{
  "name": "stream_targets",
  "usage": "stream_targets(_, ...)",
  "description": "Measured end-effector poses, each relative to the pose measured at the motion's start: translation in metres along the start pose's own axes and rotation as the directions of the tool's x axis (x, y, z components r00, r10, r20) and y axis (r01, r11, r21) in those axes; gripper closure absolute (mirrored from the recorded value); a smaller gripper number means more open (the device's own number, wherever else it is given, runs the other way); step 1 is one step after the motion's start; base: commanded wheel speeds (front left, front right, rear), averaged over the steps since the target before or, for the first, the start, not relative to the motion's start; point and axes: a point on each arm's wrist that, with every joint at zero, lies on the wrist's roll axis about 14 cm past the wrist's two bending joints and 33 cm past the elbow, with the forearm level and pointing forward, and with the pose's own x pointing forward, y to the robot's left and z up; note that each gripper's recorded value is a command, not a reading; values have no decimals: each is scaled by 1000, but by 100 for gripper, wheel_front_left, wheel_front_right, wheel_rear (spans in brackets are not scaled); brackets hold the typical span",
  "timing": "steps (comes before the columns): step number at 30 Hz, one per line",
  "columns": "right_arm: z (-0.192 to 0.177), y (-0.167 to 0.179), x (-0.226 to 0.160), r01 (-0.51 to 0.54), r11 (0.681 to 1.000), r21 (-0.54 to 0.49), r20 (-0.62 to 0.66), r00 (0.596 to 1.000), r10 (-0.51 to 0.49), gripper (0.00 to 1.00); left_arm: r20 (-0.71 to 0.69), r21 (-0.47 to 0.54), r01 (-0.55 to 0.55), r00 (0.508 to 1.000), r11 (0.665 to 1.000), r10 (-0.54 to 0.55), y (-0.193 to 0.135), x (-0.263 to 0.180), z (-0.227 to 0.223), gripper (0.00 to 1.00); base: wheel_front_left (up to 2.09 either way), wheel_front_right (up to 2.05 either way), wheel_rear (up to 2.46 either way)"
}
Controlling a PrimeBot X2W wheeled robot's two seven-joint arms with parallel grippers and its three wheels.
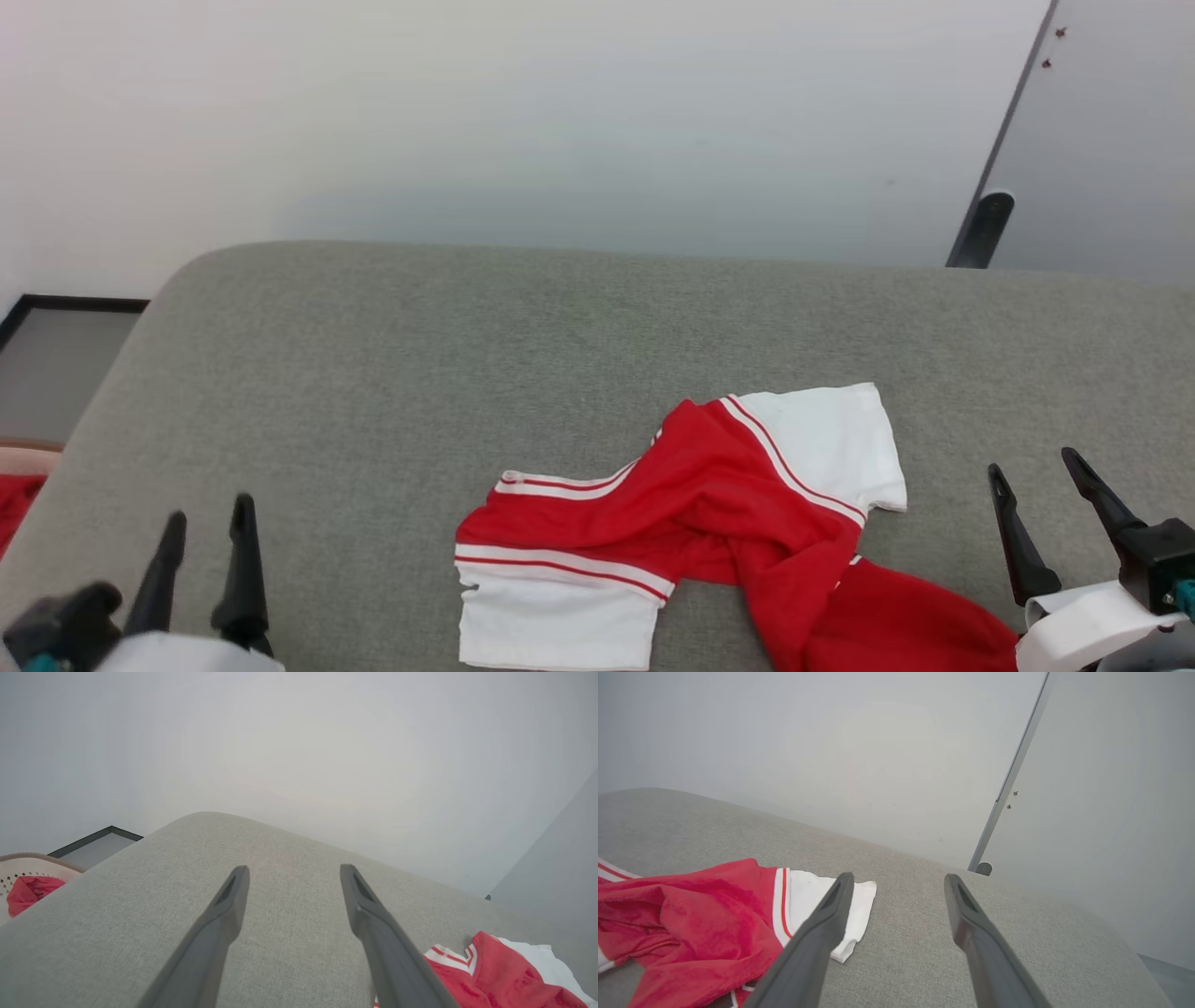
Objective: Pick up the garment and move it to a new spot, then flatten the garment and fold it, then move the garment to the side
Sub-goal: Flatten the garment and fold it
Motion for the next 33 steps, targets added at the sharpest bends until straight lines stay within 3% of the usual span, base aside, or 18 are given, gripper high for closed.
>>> stream_targets(9, 3, 7, 1, -13, 1000, 7, 9, 1000, 13, 0, 14, -3, 6, 1000, 1000, -6, 4, -18, -4, 0, 0, 0, 0)
stream_targets(14, 6, -3, -1, 15, 1000, -2, 19, 1000, -15, 0, 2, 26, 67, 998, 997, -67, -8, -18, -8, 0, 0, 0, 0)
stream_targets(21, 13, -28, -11, 81, 996, -30, 37, 996, -79, 0, -143, -51, 197, 969, 979, -203, -45, -21, -41, 0, 0, 0, 0)
stream_targets(28, 19, -58, -26, 164, 985, -54, 41, 986, -162, 0, -413, -171, 273, 852, 947, -321, -82, -28, -90, 0, 0, 0, 0)
stream_targets(31, 19, -65, -31, 188, 980, -61, 35, 982, -186, 0, -566, -193, 266, 756, 944, -329, -88, -32, -113, 0, 0, 0, 0)
stream_targets(33, 16, -70, -35, 202, 978, -61, 27, 979, -200, 0, -675, -198, 259, 663, 945, -323, -90, -38, -130, 0, 0, 0, 0)
